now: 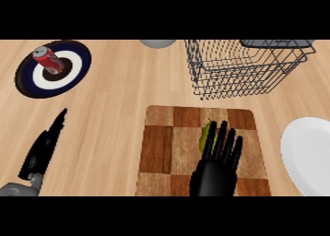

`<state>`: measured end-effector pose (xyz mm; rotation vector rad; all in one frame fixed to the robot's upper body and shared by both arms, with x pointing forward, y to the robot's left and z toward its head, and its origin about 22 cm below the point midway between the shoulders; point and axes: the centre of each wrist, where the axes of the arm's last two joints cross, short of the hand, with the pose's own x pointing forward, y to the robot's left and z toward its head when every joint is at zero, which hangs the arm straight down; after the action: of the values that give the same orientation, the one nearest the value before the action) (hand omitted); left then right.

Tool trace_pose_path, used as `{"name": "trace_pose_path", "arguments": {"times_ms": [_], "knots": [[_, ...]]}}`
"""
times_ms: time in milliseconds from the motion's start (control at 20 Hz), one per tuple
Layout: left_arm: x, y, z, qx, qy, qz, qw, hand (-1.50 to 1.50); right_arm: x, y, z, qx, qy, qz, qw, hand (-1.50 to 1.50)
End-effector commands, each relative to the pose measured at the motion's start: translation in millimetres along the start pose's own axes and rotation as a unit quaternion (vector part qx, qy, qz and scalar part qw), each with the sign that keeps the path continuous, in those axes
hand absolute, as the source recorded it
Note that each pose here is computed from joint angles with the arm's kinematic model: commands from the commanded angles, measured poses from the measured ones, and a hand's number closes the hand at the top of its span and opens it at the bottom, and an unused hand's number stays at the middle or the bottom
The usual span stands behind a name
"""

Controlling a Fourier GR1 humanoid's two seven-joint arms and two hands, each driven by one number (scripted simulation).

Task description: Pick the pear from the cutting board and place it in the basket

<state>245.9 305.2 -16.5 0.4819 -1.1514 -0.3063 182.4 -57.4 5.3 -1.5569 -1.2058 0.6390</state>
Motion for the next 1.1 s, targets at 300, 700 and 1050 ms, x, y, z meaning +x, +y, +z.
{"name": "trace_pose_path", "arguments": {"times_ms": [300,700,1050], "knots": [[-4.5,-0.2,-1.4,0.001,0.004,0.001,1.0000,0.00,-12.4,29.9,-4.5,-0.005,0.118,-0.031,0.992,-1.50],[-3.2,-0.3,-9.2,0.002,0.001,0.000,1.0000,0.00,-0.4,29.8,-27.4,-0.001,0.139,-0.023,0.990,-1.50],[-3.1,10.0,1.9,-0.010,-0.002,-0.004,0.9999,0.00,-16.5,56.2,-31.7,0.012,0.131,-0.024,0.991,-1.50]]}}
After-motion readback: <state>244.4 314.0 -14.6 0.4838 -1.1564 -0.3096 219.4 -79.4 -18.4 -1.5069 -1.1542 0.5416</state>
